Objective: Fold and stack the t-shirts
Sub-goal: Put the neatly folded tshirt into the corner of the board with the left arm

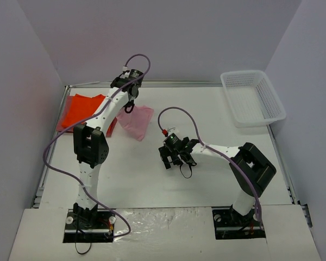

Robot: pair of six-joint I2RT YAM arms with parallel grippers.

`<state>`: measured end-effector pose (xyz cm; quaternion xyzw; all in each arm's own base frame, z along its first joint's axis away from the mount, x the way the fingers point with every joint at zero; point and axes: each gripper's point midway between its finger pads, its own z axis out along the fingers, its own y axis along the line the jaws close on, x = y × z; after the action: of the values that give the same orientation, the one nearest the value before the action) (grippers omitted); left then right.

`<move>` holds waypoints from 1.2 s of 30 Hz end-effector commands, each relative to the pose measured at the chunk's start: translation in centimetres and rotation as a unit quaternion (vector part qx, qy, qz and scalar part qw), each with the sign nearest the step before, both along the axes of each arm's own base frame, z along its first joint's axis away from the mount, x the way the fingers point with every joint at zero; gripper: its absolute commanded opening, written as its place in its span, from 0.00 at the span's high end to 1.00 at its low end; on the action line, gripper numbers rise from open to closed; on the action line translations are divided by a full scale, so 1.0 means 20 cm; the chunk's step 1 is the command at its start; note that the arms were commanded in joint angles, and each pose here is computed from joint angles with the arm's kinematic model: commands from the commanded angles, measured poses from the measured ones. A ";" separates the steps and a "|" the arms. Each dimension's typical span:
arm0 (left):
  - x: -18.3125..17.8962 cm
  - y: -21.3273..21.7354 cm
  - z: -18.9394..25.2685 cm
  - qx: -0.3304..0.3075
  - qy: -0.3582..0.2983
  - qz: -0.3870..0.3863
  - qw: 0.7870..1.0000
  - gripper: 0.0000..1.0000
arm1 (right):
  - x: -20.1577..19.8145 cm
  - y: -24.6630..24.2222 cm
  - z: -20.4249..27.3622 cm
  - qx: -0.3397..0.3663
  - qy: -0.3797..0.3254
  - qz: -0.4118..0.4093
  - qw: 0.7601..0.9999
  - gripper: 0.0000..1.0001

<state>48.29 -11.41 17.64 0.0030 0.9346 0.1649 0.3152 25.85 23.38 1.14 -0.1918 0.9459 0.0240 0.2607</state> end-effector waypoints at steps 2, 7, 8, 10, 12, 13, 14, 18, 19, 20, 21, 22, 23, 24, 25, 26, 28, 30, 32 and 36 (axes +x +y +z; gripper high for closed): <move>-0.03 0.12 0.31 -0.017 -0.070 0.021 0.997 0.98 | 0.00 -0.03 -0.02 -0.016 0.008 -0.002 1.000 0.00; -0.04 0.15 0.35 -0.013 -0.079 0.024 0.997 0.98 | 0.00 -0.02 -0.04 -0.016 0.010 0.001 1.000 0.00; -0.05 0.15 0.37 -0.018 -0.082 0.023 0.996 0.98 | 0.00 -0.02 -0.04 -0.016 0.012 0.001 1.000 0.00; -0.05 0.16 0.40 -0.025 -0.086 0.023 0.996 0.98 | 0.00 -0.02 -0.05 -0.017 0.014 0.002 1.000 0.00; -0.05 0.17 0.42 -0.033 -0.091 0.020 0.995 0.98 | -0.01 -0.02 -0.06 -0.016 0.016 0.003 1.000 0.00; -0.05 0.18 0.43 -0.035 -0.093 0.020 0.995 0.98 | 0.00 -0.02 -0.06 -0.016 0.015 0.003 1.000 0.00; -0.05 0.19 0.44 -0.035 -0.095 0.020 0.995 0.98 | -0.01 -0.02 -0.06 -0.015 0.017 0.003 1.000 0.00; -0.05 0.21 0.48 -0.041 -0.102 0.025 0.994 0.98 | -0.01 -0.02 -0.07 -0.016 0.020 0.006 1.000 0.00; -0.05 0.22 0.49 -0.043 -0.104 0.025 0.993 0.98 | -0.02 -0.02 -0.08 -0.017 0.022 0.006 1.000 0.00; -0.04 0.23 0.50 -0.045 -0.107 0.028 0.993 0.98 | -0.01 -0.02 -0.08 -0.017 0.023 0.006 1.000 0.00; -0.04 0.23 0.51 -0.050 -0.109 0.026 0.992 0.98 | -0.02 -0.02 -0.09 -0.017 0.025 0.007 1.000 0.00; -0.05 0.24 0.52 -0.052 -0.112 0.027 0.992 0.98 | -0.02 -0.01 -0.09 -0.017 0.024 0.008 1.000 0.00; -0.05 0.25 0.52 -0.055 -0.114 0.028 0.992 0.98 | -0.02 -0.01 -0.09 -0.018 0.025 0.008 1.000 0.00; -0.05 0.26 0.52 -0.061 -0.114 0.030 0.991 0.98 | -0.02 -0.01 -0.10 -0.018 0.026 0.008 0.999 0.00; -0.05 0.26 0.55 -0.068 -0.122 0.030 0.990 0.98 | -0.02 -0.01 -0.10 -0.018 0.027 0.008 0.999 0.00; -0.06 0.27 0.54 -0.073 -0.121 0.033 0.989 0.98 | -0.02 -0.01 -0.11 -0.018 0.028 0.009 0.999 0.00; -0.06 0.28 0.58 -0.086 -0.133 0.034 0.987 0.98 | -0.02 0.00 -0.11 -0.019 0.030 0.011 0.999 0.00; -0.07 0.30 0.59 -0.091 -0.138 0.036 0.986 0.97 | -0.02 0.00 -0.12 -0.019 0.031 0.011 0.999 0.00; -0.07 0.31 0.61 -0.097 -0.143 0.038 0.984 0.98 | -0.02 0.01 -0.12 -0.018 0.032 0.012 0.999 0.00; -0.08 0.34 0.65 -0.108 -0.155 0.043 0.981 0.98 | -0.02 0.01 -0.13 -0.020 0.036 0.013 0.999 0.00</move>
<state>47.18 -5.17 26.95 -0.0776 0.9075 0.0946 0.4019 26.98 25.62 0.82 -0.1917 0.9422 0.0588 0.2685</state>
